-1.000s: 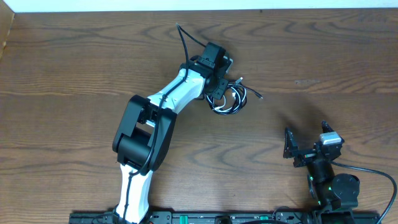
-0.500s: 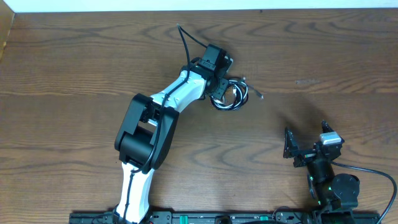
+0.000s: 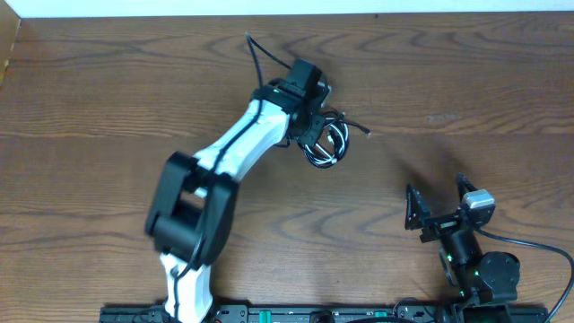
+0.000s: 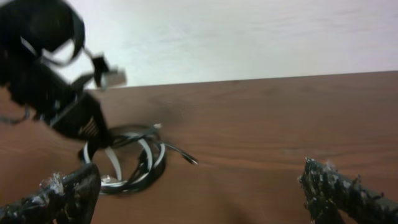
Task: Untangle cables
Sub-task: 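Grasp the cable bundle with the left gripper and lift it, then reach the right gripper to the lifted bundle and grasp a black cable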
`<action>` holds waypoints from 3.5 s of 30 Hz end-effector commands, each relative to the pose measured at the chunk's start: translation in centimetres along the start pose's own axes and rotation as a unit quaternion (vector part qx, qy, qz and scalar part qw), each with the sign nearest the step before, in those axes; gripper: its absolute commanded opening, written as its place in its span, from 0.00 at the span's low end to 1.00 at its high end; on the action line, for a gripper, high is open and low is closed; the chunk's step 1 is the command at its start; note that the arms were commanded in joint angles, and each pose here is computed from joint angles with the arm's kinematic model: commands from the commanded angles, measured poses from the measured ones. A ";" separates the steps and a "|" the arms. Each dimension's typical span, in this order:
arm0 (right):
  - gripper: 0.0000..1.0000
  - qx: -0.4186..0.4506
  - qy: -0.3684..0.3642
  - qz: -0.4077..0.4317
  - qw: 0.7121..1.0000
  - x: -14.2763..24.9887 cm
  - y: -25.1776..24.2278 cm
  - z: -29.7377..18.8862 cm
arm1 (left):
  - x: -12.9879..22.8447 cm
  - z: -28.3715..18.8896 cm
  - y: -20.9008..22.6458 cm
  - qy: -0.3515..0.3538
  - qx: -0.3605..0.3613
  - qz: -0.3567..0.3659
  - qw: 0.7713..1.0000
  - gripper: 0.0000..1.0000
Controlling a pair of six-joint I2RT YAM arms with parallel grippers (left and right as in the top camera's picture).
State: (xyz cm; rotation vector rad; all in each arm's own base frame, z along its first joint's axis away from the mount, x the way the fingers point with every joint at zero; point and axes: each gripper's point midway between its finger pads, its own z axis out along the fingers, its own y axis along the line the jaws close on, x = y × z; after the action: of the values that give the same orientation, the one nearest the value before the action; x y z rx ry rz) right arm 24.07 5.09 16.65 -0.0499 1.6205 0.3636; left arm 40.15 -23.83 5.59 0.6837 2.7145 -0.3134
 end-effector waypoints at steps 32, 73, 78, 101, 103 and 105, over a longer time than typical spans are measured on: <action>0.45 -0.135 0.283 0.258 0.914 -0.5 6.1 7.9 | -2.3 -16.2 -8.7 -0.086 0.267 -0.091 0.955 0.07; 0.36 -0.149 0.313 0.358 0.867 2.3 9.7 11.5 | -1.6 -18.3 -12.0 -0.064 0.372 -0.075 0.923 0.07; 0.38 -0.159 0.304 0.356 0.869 1.8 9.9 11.7 | -1.6 -18.3 -12.0 -0.064 0.372 -0.075 0.923 0.07; 0.47 -0.031 0.241 0.318 0.917 2.8 5.0 14.4 | 0.8 -18.2 -16.1 -0.002 0.393 -0.074 0.916 0.08; 0.47 -0.029 0.238 0.309 0.921 2.7 4.9 14.5 | 1.0 -18.6 -16.8 0.002 0.409 -0.069 0.910 0.08; 0.47 -0.029 0.240 0.301 0.922 3.0 4.8 14.5 | 1.1 -19.2 -17.3 0.006 0.429 -0.064 0.901 0.07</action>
State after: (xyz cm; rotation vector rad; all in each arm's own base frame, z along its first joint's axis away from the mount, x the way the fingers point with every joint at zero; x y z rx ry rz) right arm 35.54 15.32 14.62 0.3337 2.1109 1.0466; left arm 27.82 -31.80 23.66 0.6367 2.5746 -1.4204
